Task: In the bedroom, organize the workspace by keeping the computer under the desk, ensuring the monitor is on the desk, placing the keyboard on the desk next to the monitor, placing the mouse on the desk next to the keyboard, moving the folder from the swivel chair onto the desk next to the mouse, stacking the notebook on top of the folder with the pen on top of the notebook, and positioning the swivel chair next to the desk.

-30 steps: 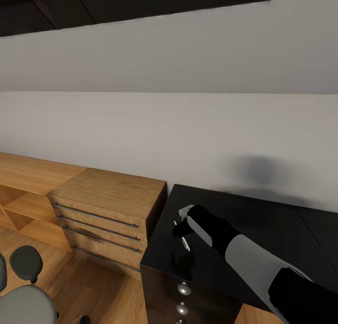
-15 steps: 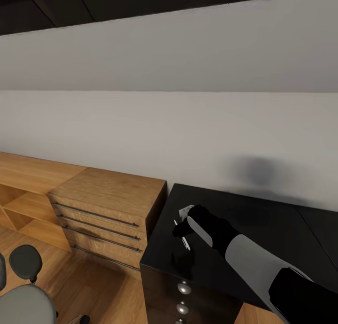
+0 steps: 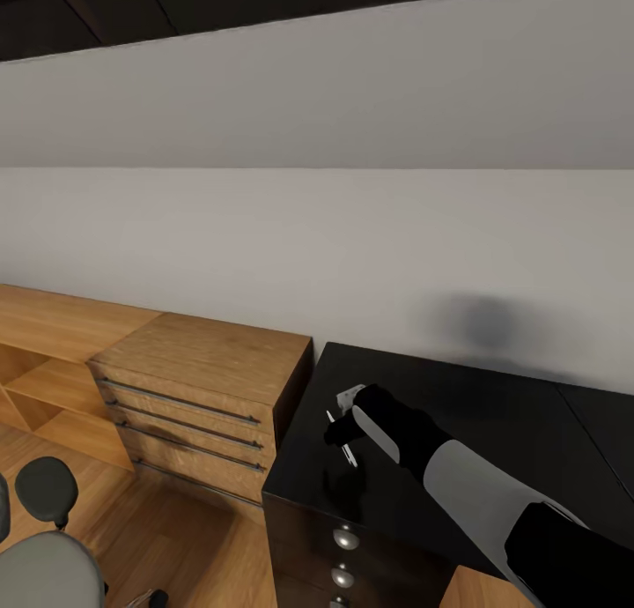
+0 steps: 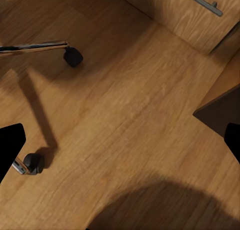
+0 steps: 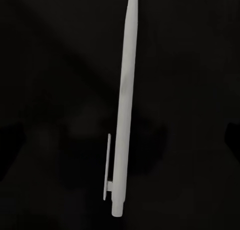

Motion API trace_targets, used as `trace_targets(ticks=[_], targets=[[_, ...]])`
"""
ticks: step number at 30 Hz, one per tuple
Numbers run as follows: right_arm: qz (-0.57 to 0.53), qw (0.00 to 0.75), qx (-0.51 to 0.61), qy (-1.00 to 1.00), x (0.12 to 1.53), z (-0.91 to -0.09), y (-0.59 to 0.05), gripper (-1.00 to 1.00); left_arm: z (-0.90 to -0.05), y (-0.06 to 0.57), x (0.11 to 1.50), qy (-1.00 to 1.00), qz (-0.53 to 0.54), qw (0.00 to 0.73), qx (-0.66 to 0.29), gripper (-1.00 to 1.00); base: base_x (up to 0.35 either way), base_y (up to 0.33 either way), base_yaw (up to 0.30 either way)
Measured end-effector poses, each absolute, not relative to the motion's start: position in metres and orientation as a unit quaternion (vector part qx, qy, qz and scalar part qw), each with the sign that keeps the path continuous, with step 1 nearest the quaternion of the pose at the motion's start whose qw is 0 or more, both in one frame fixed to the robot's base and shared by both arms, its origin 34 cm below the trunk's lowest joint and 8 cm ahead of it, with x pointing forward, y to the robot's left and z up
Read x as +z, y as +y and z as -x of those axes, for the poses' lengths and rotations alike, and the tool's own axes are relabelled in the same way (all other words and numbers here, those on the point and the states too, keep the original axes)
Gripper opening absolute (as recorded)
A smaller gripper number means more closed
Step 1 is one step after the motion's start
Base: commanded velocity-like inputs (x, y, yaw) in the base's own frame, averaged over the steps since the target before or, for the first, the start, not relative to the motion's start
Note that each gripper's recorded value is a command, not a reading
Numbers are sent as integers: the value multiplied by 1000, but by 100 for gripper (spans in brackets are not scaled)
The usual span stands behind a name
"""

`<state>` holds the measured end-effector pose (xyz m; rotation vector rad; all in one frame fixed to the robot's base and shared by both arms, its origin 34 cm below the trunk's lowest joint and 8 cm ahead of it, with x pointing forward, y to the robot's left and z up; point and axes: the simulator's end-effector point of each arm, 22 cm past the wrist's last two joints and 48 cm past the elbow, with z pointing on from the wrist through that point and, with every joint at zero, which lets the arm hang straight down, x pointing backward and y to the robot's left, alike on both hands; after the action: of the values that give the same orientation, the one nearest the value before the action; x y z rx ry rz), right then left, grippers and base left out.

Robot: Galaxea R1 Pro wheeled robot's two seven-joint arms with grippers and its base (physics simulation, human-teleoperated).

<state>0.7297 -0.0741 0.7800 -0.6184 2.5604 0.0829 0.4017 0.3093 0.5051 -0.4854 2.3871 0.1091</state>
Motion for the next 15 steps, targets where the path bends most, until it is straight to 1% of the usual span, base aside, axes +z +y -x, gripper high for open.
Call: trace_targets(ticks=[15], targets=[[227,250,30,941,767,-729,-75,100,-402,310,494,918,187,346,42,100,0,0,0]])
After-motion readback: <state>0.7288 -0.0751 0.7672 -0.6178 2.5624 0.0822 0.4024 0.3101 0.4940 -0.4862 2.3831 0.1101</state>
